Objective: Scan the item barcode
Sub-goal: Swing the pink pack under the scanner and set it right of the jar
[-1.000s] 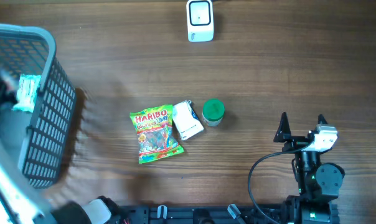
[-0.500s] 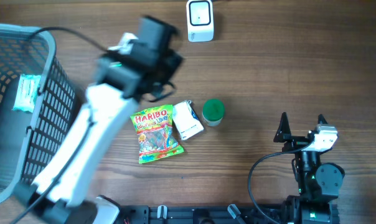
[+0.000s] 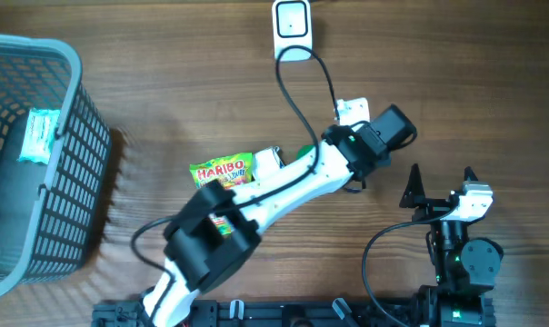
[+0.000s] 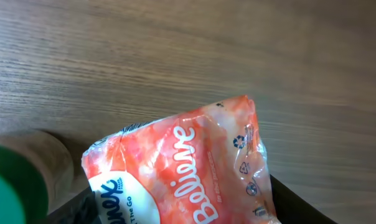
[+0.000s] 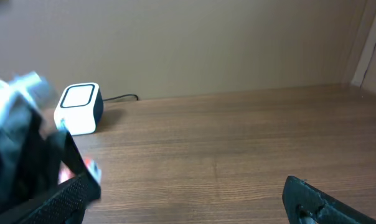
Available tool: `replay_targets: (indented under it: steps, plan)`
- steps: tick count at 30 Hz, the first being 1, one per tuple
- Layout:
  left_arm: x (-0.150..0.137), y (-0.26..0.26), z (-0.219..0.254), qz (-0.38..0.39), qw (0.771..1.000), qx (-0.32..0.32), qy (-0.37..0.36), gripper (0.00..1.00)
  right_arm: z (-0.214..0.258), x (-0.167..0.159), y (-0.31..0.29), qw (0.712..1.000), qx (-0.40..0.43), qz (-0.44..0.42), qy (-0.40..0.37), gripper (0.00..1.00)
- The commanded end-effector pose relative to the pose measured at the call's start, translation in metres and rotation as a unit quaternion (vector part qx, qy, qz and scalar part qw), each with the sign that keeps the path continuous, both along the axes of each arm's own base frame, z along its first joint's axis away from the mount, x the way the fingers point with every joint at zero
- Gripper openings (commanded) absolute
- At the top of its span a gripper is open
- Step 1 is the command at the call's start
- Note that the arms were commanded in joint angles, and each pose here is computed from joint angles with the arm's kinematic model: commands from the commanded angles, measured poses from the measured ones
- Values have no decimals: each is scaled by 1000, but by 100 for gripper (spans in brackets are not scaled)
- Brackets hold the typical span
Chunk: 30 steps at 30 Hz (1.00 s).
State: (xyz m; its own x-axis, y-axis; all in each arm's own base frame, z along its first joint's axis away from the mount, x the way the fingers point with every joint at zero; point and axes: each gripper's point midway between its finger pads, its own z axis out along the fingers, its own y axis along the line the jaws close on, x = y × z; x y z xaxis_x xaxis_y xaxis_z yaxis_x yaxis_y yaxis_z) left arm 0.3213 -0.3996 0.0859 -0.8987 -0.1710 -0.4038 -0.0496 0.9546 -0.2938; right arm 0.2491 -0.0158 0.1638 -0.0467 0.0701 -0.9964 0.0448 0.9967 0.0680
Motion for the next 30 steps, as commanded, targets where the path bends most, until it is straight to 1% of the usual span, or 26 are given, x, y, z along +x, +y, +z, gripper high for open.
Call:
replay_targets:
  steps: [1,5,9,12,15,17,19,21,23,25,26,28,30]
  plan:
    - [7,10,-38,-6,998,57,0,63,2,0,2,1000,-6,5,-4,100]
    - [7,13,-44,-4,998,67,3,63,2,0,2,1000,-6,6,-4,100]
    - [5,34,-47,13,994,109,6,63,2,0,2,1000,-6,5,-4,100]
    - [5,61,-51,56,987,150,6,63,2,0,2,1000,-6,6,-4,100]
    - [8,76,-52,82,984,160,17,62,2,0,2,1000,-6,6,-4,100]
    - [11,79,-53,96,983,152,21,64,2,0,2,1000,-6,5,-4,100]
    - [10,71,-54,82,986,140,27,69,2,0,2,1000,-6,6,-4,100]
    - [8,55,-55,39,991,120,33,73,2,0,2,1000,-6,6,-4,100]
    - [10,44,-53,14,994,102,32,84,2,0,2,1000,-6,5,-4,100]
    - [11,40,-45,13,995,94,29,94,2,0,2,1000,-6,5,-4,100]
    - [11,40,-37,13,995,91,26,97,2,0,2,1000,-6,6,-4,100]
    - [13,37,-18,4,997,81,13,100,2,0,2,1000,-6,6,-4,100]
    - [21,28,26,-6,999,47,-22,100,2,0,2,1000,-6,5,-4,100]
